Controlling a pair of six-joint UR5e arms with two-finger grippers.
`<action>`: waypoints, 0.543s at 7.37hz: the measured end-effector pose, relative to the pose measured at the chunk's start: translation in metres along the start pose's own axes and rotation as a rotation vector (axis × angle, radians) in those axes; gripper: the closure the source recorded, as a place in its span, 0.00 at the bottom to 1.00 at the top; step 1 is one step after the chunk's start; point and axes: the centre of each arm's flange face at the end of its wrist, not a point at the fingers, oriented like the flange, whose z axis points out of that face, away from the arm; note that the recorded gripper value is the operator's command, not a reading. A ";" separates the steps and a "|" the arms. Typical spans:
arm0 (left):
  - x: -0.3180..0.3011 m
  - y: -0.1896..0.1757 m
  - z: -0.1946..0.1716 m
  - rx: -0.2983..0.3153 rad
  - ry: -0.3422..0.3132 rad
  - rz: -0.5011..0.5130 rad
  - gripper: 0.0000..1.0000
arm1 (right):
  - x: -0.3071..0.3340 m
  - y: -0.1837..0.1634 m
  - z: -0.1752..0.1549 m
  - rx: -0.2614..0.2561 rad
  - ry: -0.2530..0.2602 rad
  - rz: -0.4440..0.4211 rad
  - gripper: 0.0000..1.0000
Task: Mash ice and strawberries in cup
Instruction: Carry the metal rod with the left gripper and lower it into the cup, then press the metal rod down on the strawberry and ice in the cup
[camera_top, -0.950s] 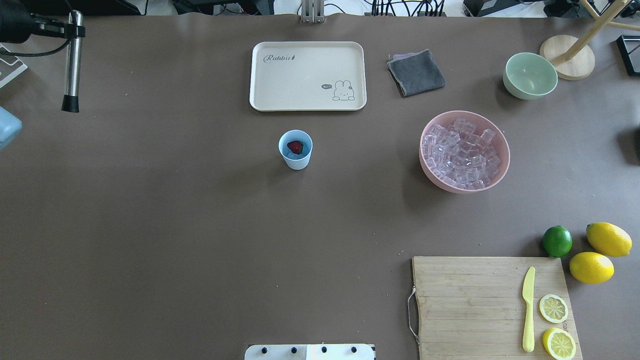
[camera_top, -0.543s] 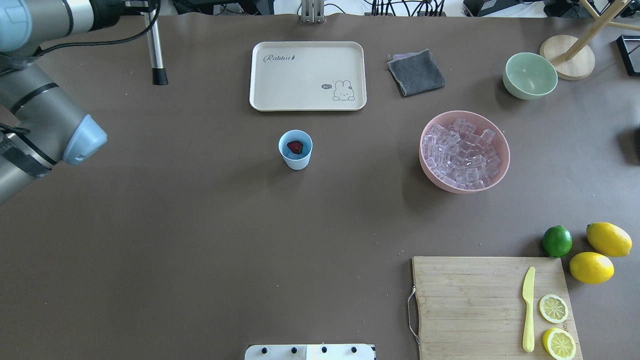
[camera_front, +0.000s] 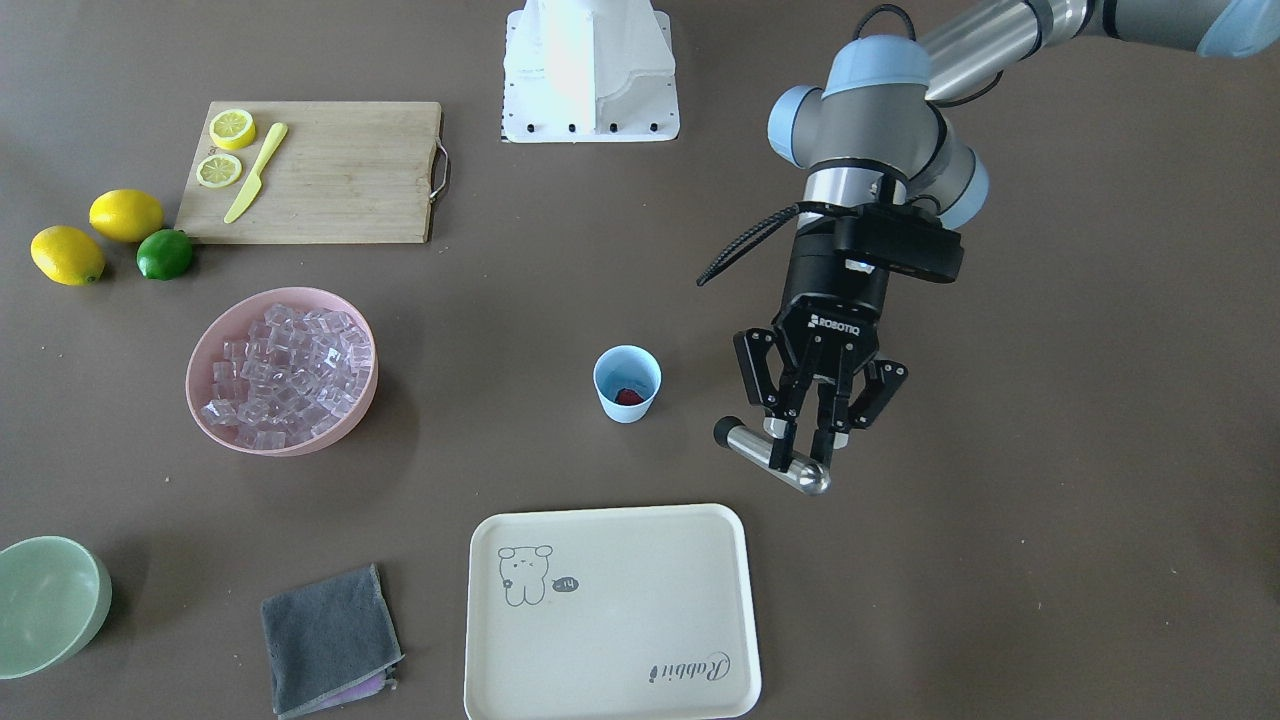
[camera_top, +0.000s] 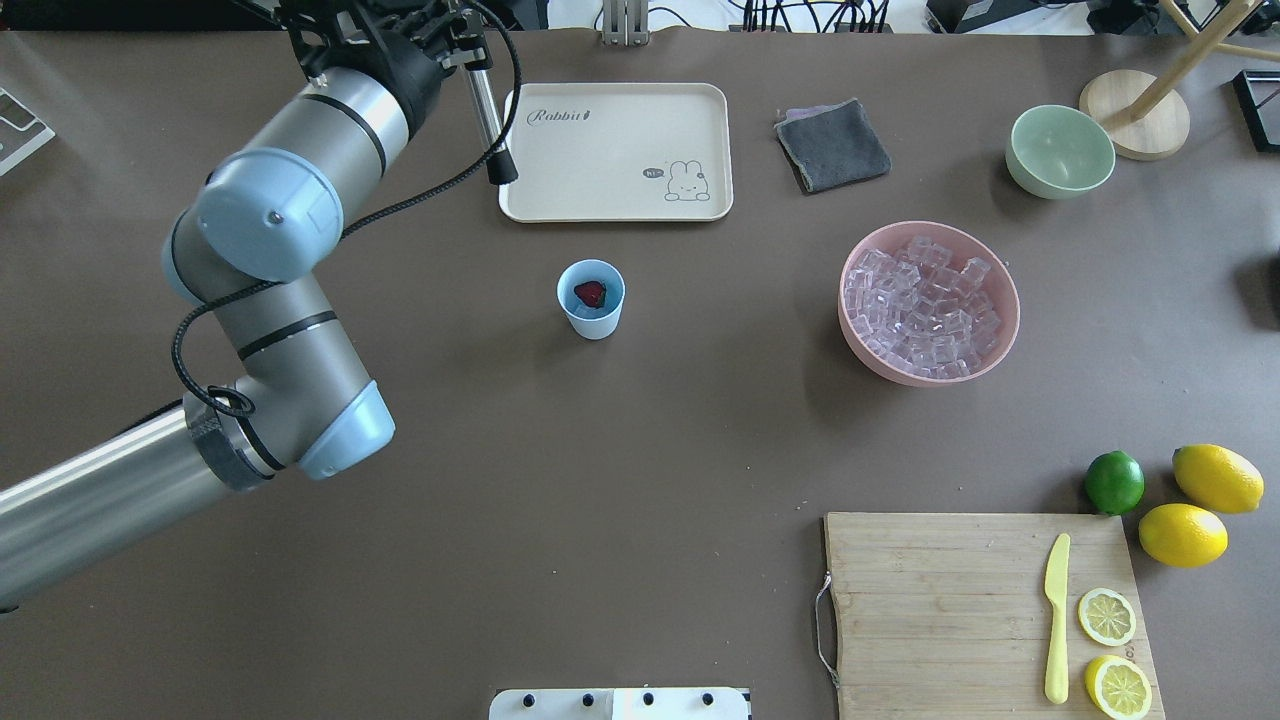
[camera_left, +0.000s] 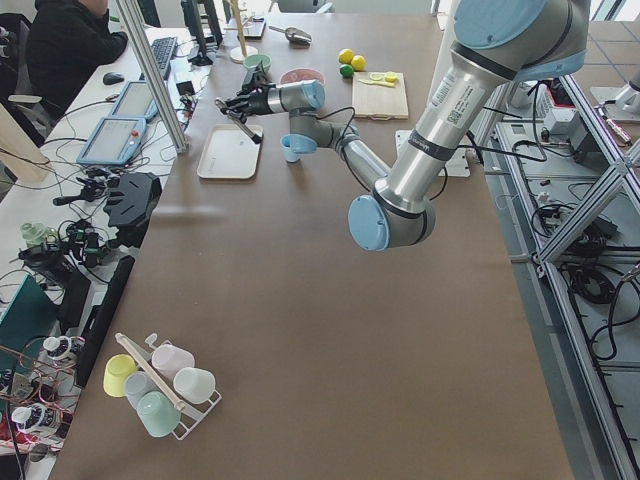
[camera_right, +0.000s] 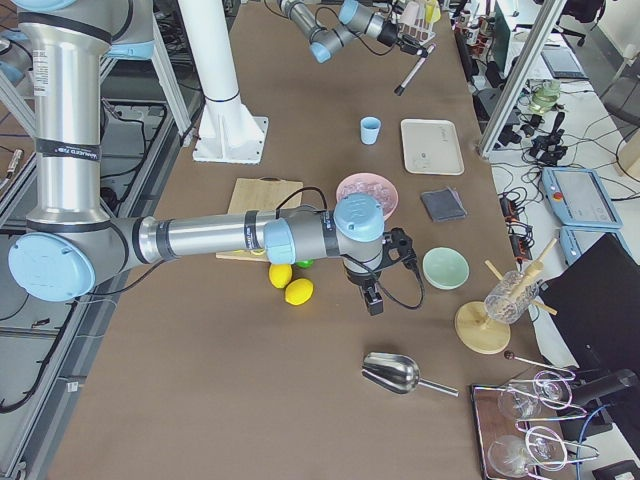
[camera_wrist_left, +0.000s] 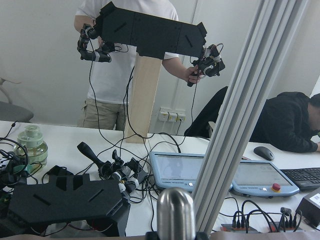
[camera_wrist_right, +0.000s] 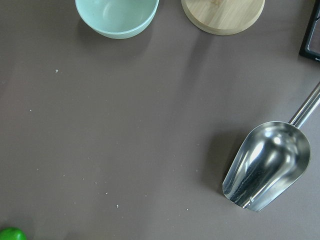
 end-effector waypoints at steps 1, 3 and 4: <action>0.028 0.035 -0.020 0.026 -0.021 0.009 0.76 | 0.000 0.000 0.000 0.000 0.000 -0.001 0.01; 0.058 0.074 -0.049 0.060 -0.046 0.025 0.76 | -0.001 0.002 0.001 -0.002 -0.001 0.000 0.01; 0.065 0.078 -0.053 0.071 -0.049 0.024 0.76 | -0.001 0.003 0.001 -0.004 -0.001 0.001 0.01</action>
